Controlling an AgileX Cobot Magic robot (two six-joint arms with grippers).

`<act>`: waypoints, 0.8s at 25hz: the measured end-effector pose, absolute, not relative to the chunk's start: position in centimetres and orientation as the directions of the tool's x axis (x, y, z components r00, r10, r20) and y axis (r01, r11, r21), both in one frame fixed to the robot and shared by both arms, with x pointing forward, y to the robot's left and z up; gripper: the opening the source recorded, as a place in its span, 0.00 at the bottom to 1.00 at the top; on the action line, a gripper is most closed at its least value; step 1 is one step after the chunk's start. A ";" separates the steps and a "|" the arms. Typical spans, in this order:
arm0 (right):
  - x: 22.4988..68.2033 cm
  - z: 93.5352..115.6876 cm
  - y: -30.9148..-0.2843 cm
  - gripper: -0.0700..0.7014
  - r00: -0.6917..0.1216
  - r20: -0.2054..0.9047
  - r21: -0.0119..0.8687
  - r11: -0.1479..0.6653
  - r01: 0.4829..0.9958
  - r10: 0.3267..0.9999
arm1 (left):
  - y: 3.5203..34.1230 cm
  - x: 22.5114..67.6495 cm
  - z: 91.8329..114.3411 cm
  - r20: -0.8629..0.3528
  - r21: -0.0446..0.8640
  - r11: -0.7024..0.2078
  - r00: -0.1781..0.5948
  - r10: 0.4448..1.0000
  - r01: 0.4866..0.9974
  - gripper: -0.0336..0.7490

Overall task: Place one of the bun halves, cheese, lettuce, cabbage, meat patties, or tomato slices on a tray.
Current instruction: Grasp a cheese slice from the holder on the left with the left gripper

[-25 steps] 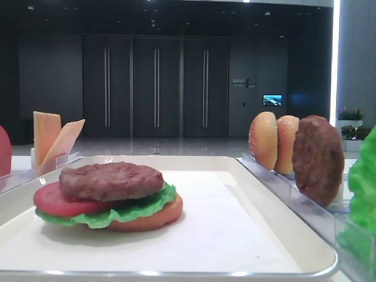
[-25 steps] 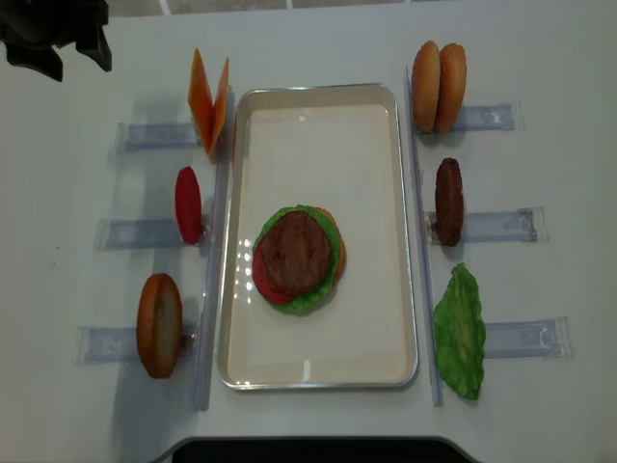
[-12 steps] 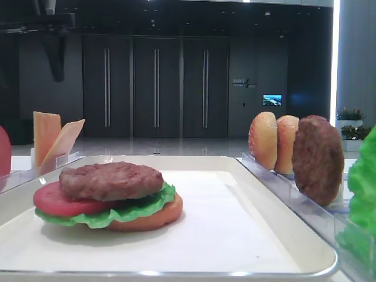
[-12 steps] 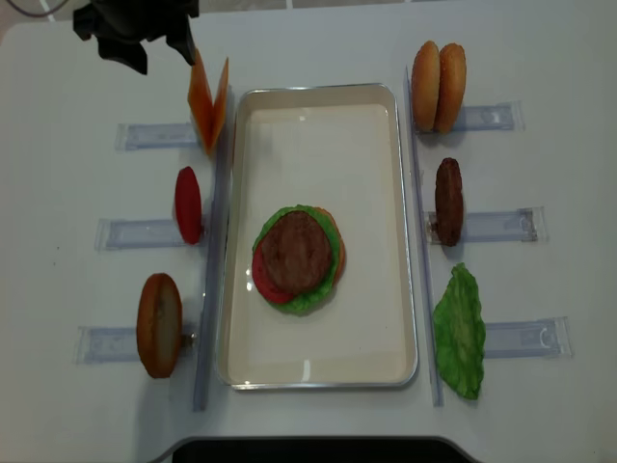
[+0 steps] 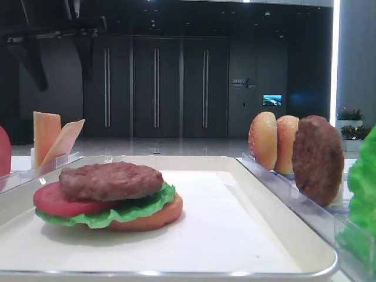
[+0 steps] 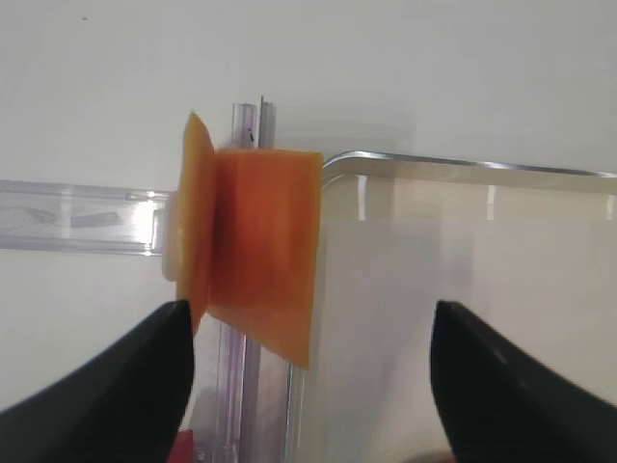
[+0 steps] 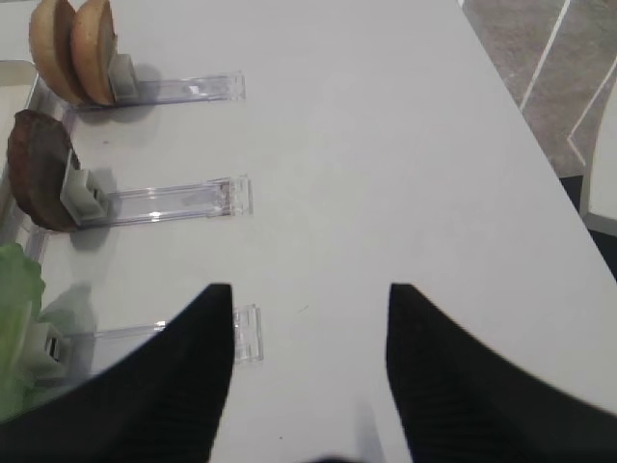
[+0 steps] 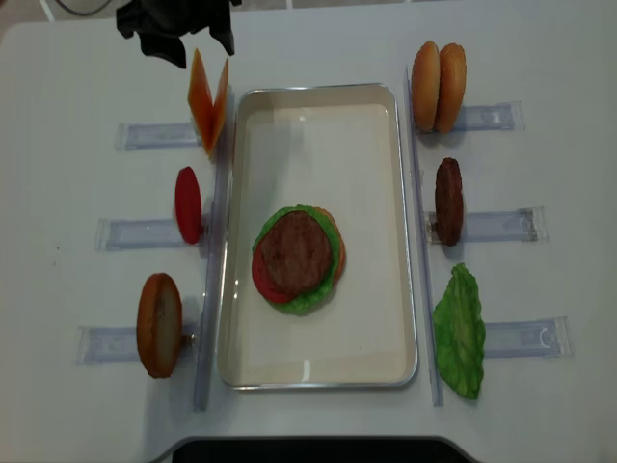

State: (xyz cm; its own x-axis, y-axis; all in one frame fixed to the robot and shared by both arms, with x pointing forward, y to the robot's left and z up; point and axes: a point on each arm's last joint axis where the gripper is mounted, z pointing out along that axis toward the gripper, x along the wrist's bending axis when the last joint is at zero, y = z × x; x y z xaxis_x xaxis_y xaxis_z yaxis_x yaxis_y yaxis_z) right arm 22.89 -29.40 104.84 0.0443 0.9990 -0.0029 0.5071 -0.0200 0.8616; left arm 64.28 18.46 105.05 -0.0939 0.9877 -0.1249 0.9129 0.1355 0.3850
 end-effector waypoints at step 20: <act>22.9 104.8 -29.4 0.54 0.045 -0.002 0.862 -0.021 0.507 0.999 | 17.6 67.1 99.7 -0.121 0.365 0.152 -0.116 0.986 0.919 0.78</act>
